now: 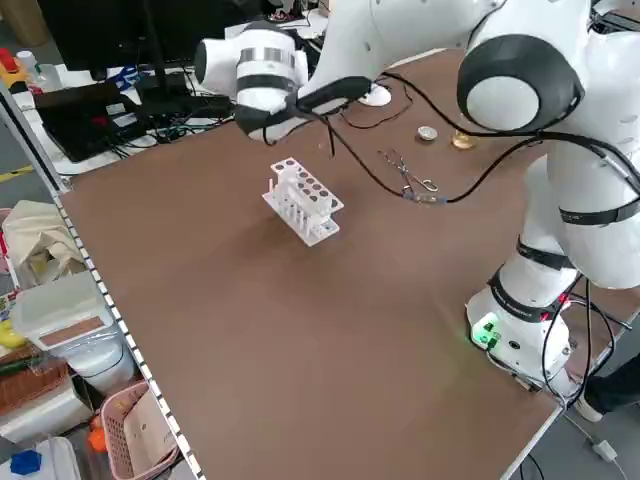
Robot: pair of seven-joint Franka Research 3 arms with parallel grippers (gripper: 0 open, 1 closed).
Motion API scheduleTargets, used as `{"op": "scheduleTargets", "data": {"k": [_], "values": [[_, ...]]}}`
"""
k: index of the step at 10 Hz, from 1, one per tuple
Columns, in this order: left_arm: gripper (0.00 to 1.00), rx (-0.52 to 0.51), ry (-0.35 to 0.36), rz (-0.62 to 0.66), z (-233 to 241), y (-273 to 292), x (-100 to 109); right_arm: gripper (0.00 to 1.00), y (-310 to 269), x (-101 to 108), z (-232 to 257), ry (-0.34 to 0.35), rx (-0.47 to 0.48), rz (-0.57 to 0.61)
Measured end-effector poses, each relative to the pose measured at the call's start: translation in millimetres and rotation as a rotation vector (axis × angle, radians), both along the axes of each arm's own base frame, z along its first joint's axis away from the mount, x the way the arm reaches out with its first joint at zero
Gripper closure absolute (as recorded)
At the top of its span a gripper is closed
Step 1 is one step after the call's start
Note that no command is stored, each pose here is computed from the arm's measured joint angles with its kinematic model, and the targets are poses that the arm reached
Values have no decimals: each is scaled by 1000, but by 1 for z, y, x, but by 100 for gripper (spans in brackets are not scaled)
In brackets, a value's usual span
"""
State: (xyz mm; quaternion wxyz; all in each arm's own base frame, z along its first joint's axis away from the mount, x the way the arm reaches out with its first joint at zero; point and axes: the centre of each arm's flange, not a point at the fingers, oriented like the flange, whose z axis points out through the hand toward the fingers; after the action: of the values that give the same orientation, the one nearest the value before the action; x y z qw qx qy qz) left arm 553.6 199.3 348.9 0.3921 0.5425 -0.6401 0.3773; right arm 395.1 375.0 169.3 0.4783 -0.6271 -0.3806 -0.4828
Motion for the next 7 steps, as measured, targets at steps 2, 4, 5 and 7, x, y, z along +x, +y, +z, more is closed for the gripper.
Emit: {"op": "scheduleTargets", "data": {"k": [2,4,5,7], "values": [[78,-64,-64,26,-15,39,-16,41,11,-6,3,26,12,-17],[78,-157,-88,96,-31,64,-22,41,18,-10,4,58,28,-24],[78,-195,-96,117,-37,68,-18,41,22,-11,7,71,37,-27],[78,-249,-92,145,-47,69,-12,41,29,-9,11,112,52,-49]]}}
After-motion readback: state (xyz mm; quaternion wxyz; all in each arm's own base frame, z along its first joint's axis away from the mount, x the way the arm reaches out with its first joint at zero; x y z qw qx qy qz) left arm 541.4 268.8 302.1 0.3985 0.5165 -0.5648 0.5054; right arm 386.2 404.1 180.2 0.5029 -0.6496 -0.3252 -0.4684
